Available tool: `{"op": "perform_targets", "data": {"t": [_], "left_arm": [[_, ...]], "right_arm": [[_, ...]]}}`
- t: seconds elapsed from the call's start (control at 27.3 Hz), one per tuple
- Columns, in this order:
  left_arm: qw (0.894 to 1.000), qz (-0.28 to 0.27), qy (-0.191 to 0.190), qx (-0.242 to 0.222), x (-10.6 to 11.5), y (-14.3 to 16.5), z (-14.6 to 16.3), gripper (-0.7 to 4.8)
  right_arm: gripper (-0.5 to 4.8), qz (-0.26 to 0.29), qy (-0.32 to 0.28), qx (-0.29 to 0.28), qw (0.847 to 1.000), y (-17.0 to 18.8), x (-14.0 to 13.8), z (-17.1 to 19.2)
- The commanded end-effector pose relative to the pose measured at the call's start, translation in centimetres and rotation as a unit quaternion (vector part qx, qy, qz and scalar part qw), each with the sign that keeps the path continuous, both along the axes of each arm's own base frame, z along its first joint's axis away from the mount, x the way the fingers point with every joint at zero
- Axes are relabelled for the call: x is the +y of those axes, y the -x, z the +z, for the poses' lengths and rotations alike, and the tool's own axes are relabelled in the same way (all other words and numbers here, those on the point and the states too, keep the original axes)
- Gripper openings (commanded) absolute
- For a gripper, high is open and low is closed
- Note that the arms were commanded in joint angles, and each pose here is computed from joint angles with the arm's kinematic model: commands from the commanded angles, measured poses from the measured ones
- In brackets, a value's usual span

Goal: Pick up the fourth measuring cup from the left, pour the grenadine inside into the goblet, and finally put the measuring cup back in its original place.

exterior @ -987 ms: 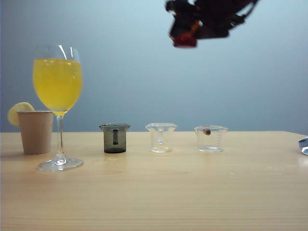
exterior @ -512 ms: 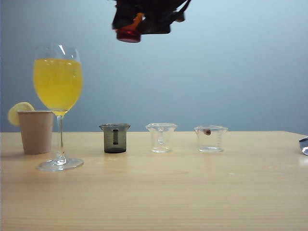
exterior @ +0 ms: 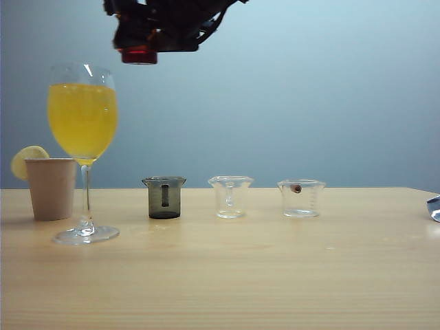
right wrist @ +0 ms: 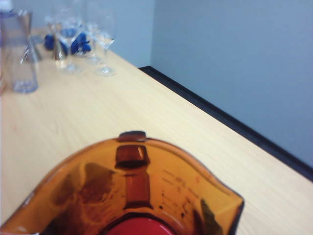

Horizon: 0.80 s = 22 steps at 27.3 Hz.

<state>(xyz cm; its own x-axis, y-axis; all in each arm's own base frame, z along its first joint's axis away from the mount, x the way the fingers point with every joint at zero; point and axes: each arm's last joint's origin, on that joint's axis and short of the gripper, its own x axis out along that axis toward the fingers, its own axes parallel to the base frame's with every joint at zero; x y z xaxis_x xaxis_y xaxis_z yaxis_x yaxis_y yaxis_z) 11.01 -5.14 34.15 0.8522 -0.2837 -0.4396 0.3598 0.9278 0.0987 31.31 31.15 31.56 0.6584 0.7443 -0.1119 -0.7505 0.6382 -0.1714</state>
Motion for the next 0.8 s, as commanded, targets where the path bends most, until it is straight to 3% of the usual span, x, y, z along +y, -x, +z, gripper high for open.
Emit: {"op": "perform_targets", "data": {"t": [0.04,0.37,0.8], "left_arm": [[1.0,0.012,0.01,-0.007,0.5,-0.6,0.0,-0.05],[0.999,0.029,0.034,-0.008,2.2,-1.3,0.1,-0.04],[0.999,0.028,0.034,-0.008,2.2,-1.3,0.1,-0.04]], "right_arm": [[1.57,0.006,0.012,-0.031,0.999,0.1,0.1,0.5],[1.57,0.014,0.039,-0.056,0.998,0.4,0.3,0.4],[1.57,0.031,0.085,-0.093,0.992,1.2,1.1,0.2]]}}
